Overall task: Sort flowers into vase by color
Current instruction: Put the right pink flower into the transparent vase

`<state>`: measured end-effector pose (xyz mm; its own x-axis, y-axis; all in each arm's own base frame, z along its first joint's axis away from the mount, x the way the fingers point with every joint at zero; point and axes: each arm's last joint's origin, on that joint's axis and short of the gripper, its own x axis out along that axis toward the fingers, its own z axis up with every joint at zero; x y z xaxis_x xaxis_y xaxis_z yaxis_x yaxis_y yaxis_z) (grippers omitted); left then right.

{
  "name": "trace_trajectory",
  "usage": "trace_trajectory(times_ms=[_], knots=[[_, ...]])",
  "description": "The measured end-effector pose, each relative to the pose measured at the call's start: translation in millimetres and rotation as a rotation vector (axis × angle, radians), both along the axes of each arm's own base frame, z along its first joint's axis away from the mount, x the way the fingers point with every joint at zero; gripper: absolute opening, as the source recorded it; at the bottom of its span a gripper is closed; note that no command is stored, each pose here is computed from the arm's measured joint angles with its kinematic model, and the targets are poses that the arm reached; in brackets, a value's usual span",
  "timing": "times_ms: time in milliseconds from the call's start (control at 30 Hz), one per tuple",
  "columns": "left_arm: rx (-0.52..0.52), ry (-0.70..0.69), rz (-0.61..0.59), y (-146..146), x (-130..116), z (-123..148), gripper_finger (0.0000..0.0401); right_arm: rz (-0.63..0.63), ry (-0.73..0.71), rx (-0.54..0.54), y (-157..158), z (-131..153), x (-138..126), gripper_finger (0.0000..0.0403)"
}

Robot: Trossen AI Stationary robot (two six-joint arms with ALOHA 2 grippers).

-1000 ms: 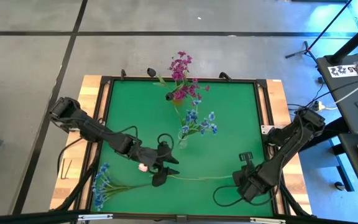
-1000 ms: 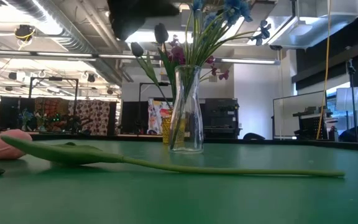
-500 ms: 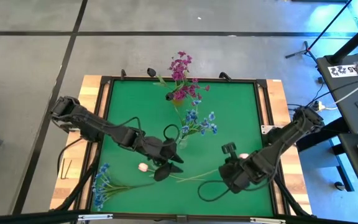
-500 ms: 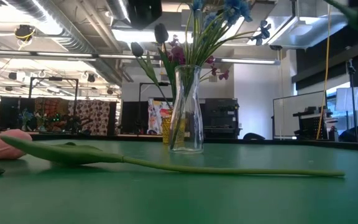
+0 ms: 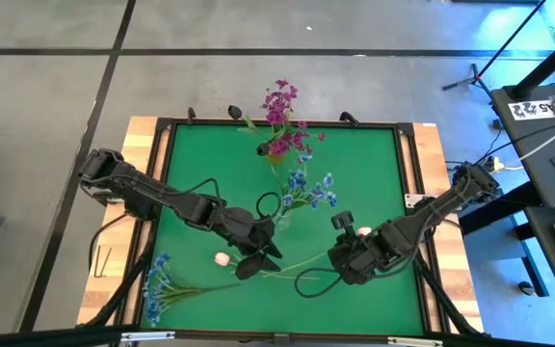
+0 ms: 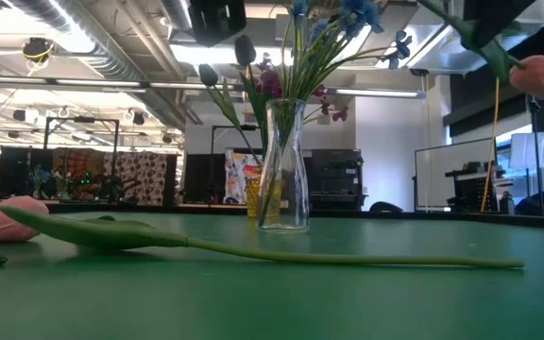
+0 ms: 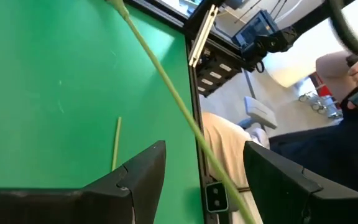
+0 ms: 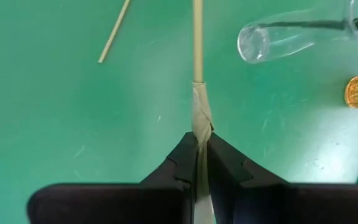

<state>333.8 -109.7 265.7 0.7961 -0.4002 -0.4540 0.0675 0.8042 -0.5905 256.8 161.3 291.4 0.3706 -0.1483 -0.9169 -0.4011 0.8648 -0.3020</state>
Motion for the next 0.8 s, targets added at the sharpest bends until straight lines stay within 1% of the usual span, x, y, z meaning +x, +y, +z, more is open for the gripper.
trace_trajectory(times_ms=[200, 367, 633, 800], knots=[[-0.046, 0.053, -0.024, -3, 5, -12, 0.0208, -0.005, -0.023, -0.031, -1, 0, 1, 0.0028], [-0.079, 0.124, -0.053, -6, 10, -27, 0.0208, -0.010, -0.023, -0.065, -2, 0, 0, 0.0028], [-0.074, 0.116, -0.029, -4, 10, -25, 0.0206, -0.010, -0.019, -0.076, -2, 0, -1, 0.0028], [-0.074, 0.115, -0.016, 1, 11, -25, 0.0188, -0.009, -0.018, -0.073, -2, 0, -1, 0.0028]])
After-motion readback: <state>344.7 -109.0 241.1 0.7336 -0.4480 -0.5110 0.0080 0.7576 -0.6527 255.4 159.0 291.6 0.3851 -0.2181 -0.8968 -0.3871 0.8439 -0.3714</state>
